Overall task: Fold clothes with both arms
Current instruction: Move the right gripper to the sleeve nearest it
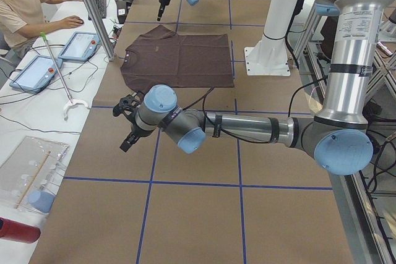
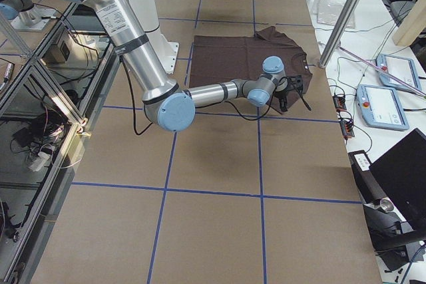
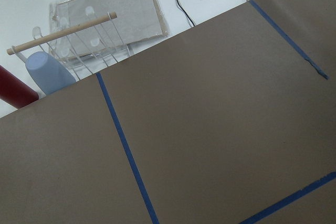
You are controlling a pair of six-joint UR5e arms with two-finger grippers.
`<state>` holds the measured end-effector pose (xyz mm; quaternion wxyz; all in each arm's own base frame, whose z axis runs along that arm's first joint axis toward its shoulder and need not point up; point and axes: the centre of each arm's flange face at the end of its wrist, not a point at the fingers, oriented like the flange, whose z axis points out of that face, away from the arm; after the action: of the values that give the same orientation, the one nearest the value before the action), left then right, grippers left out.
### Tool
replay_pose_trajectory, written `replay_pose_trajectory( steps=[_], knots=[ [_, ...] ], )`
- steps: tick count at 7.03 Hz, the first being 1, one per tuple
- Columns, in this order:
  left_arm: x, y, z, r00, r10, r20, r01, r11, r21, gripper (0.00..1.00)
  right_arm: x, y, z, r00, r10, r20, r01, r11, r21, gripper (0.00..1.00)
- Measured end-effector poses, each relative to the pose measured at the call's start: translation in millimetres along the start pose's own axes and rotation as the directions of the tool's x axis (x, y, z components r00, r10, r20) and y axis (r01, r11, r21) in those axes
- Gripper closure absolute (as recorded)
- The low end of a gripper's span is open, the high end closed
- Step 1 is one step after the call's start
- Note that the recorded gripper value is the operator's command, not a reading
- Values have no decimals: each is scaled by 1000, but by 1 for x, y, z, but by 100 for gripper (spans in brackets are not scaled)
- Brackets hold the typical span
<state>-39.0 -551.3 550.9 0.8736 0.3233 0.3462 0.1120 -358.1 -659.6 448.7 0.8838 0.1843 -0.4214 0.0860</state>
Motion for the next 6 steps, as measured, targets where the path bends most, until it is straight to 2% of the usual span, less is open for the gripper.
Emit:
replay_pose_trajectory(
  steps=[4, 6],
  knots=[
    [-1, 1, 1, 1000, -2, 1, 2, 1000, -2, 0, -3, 14, 22, 999, -8, -37, 7, 1000, -7, 38],
    [-1, 1, 1, 1000, -3, 2, 3, 1000, -3, 0, -6, 14, 29, 999, -10, -50, 9, 1000, -3, 44]
  ],
)
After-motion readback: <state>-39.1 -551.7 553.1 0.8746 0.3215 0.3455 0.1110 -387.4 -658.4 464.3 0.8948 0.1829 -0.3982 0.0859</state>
